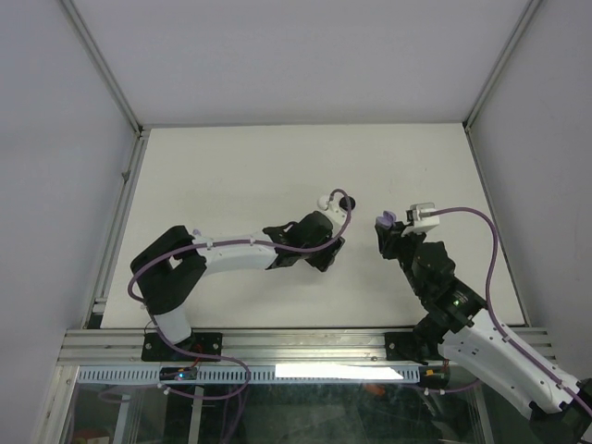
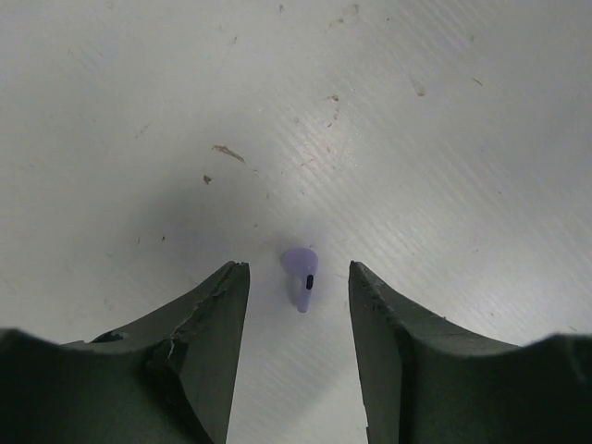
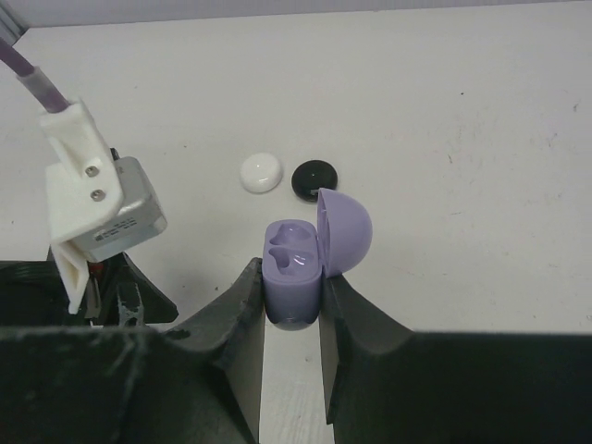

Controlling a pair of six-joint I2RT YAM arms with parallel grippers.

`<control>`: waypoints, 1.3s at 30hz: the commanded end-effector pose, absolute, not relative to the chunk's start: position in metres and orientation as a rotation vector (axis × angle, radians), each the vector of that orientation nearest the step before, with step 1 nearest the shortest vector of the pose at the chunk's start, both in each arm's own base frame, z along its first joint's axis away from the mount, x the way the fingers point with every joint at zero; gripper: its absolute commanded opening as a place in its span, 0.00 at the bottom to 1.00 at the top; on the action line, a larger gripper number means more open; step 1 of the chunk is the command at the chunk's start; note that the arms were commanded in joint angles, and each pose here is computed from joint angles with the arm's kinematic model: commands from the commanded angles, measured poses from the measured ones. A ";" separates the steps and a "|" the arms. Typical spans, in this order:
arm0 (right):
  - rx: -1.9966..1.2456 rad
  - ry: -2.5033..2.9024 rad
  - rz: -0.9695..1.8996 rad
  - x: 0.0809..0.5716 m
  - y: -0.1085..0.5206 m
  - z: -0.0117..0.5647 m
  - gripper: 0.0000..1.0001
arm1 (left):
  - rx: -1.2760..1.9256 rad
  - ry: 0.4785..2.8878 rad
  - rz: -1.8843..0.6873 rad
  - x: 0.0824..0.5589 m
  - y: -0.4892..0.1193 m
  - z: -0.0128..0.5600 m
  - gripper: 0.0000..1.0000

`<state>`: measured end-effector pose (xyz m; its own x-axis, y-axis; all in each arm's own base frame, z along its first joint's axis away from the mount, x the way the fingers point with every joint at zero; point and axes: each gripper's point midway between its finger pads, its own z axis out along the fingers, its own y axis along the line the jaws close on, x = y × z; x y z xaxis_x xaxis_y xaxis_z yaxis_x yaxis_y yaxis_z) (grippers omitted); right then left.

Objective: Insert the wireless bluetooth earbuds into the charging case
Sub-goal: Pick up the earbud from the center of the board.

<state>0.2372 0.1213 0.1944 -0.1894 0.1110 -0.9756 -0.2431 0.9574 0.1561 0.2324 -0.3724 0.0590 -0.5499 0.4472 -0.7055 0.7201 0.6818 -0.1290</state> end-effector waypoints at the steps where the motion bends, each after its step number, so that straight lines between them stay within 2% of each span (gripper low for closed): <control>1: -0.049 1.675 0.334 0.239 0.118 0.223 0.00 | 0.918 2.214 -0.451 0.243 -0.380 0.065 0.46; 9: -0.057 1.679 0.333 0.240 0.120 0.221 0.00 | 0.956 2.240 -0.419 0.244 -0.384 0.057 0.37; 21: -0.060 1.684 0.323 0.241 0.119 0.219 0.00 | 1.010 2.272 -0.443 0.232 -0.393 0.044 0.37; 31: -0.062 1.681 0.326 0.241 0.119 0.220 0.00 | 1.010 2.329 -0.314 0.234 -0.377 0.033 0.32; 39: -0.077 1.684 0.328 0.241 0.122 0.220 0.00 | 1.012 2.361 -0.271 0.232 -0.375 0.027 0.21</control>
<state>0.2374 0.1193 0.1901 -0.2061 0.0933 -0.9741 -0.2316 0.9625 0.1413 0.2300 -0.3738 0.0246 -0.5723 0.5950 -0.5643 0.7212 0.6928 -0.0009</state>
